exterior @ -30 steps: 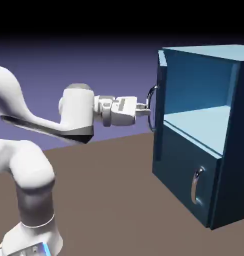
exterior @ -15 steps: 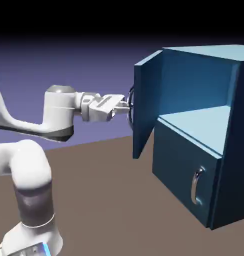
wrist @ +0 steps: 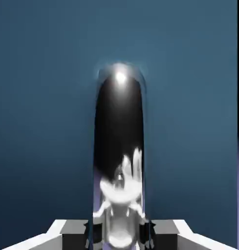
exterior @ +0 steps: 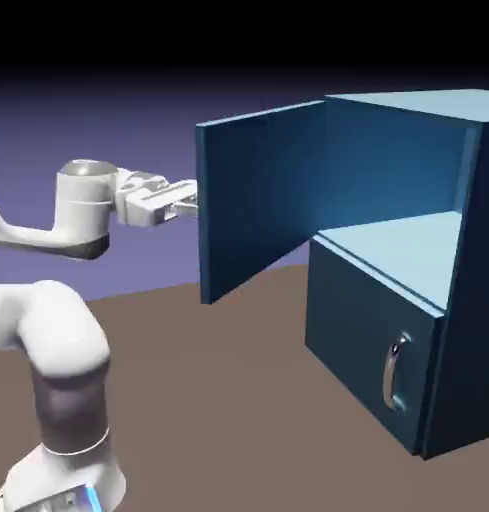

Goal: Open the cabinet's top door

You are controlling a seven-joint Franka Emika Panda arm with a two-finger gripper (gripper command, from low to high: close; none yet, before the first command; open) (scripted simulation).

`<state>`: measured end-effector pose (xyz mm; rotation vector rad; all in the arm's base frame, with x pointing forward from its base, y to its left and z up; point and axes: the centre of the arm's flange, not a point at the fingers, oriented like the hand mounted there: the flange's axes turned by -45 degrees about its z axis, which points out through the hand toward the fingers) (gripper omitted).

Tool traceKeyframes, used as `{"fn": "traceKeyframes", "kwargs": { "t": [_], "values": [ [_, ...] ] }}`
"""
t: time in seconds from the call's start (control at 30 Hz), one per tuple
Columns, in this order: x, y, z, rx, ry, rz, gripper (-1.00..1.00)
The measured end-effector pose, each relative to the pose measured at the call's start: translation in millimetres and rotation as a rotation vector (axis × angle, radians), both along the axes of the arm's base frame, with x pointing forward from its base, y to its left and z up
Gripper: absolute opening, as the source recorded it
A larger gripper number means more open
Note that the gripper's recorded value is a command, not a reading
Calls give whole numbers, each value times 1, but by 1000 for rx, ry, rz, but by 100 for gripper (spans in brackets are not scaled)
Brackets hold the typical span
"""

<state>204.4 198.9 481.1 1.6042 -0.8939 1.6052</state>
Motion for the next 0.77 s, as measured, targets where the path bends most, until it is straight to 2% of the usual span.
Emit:
{"fn": "traceKeyframes", "kwargs": {
  "t": [0.33, 0.77],
  "values": [
    [-5, 96, 0, 1, 0, -242, -100],
    [14, 198, 0, 1, 0, -502, -100]
  ]
}}
